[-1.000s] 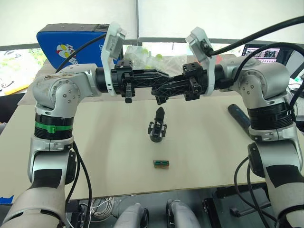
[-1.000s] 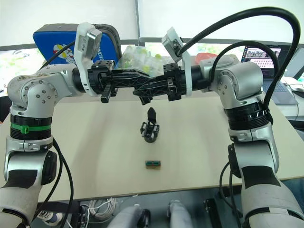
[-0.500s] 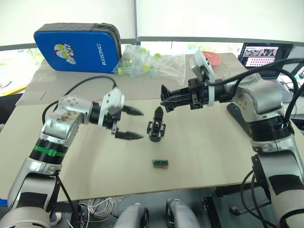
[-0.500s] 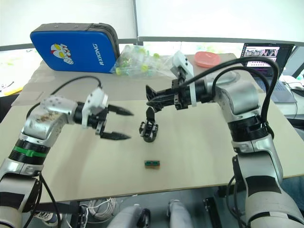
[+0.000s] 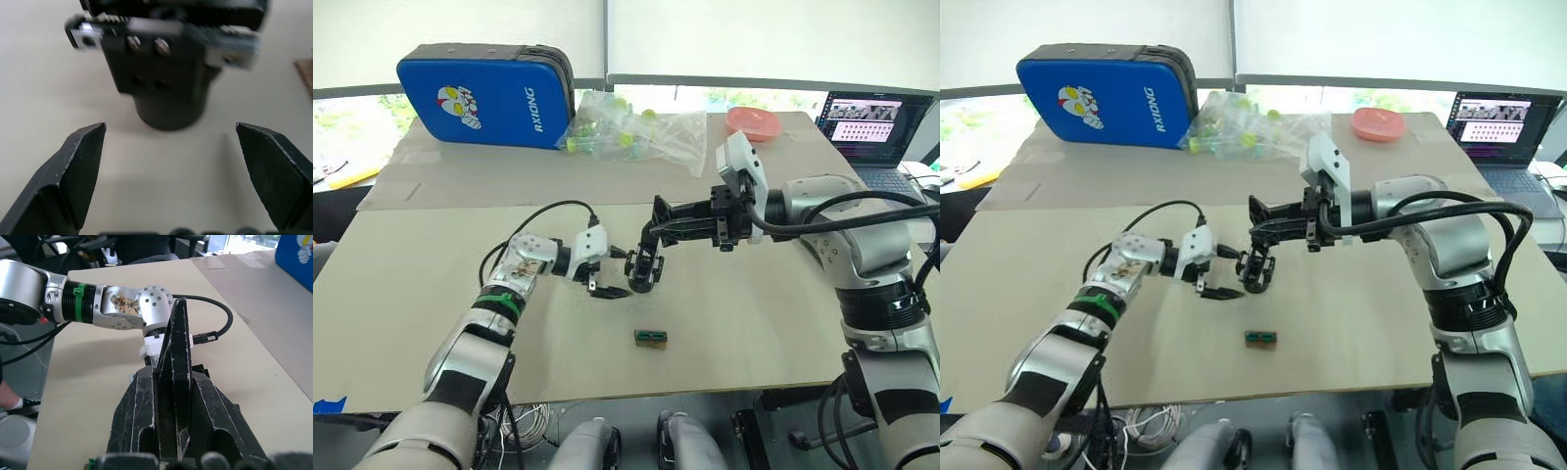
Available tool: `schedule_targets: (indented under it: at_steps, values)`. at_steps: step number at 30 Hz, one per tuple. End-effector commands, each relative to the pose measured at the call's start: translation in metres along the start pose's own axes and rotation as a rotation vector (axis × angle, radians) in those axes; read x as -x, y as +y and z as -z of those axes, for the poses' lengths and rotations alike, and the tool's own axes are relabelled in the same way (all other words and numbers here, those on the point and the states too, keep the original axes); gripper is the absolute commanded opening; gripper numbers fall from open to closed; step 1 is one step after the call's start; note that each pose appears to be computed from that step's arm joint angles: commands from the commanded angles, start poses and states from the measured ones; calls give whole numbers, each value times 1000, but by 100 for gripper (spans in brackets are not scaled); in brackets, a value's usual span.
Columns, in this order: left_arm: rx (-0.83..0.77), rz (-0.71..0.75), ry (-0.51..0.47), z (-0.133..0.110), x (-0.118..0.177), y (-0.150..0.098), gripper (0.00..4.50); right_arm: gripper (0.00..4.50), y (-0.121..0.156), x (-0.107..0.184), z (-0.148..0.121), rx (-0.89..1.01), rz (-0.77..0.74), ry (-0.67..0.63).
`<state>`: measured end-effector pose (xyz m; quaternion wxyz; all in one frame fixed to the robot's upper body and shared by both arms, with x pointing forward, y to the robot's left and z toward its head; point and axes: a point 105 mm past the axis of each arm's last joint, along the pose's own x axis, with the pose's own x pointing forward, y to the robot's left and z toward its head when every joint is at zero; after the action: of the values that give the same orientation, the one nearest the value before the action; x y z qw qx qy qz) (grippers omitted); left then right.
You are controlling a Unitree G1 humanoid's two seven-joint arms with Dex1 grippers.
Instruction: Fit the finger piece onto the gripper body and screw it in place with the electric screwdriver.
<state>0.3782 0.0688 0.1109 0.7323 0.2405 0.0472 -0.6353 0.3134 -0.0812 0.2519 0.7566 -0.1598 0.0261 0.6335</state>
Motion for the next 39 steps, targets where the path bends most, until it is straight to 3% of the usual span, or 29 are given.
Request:
schedule_targets:
  at_steps: [1,2,5,8,13,18,30,39]
  values:
    - [-20,-15,-6,-2,-11,1,450,42,4,7,-11,20,16,-32]
    - [-19,-4,-8,-1,-14,-1,450,42,4,7,-10,16,20,-32]
    - [11,-19,-38,-2,-19,-1,377,42,2,6,-6,0,30,-35]
    - [28,-23,-60,0,-20,-4,238,42,3,4,-1,-6,22,-54]
    - [44,-90,-77,-4,-26,-2,236,42,11,-5,12,-3,-3,-216]
    - [75,-98,-96,-9,-38,-14,236,42,13,-21,37,88,21,-285]
    - [78,-92,-67,-5,-30,-21,236,42,8,-39,67,40,-4,-297]
    - [82,-87,-72,-4,-28,-24,236,42,6,-45,72,-6,1,-311]
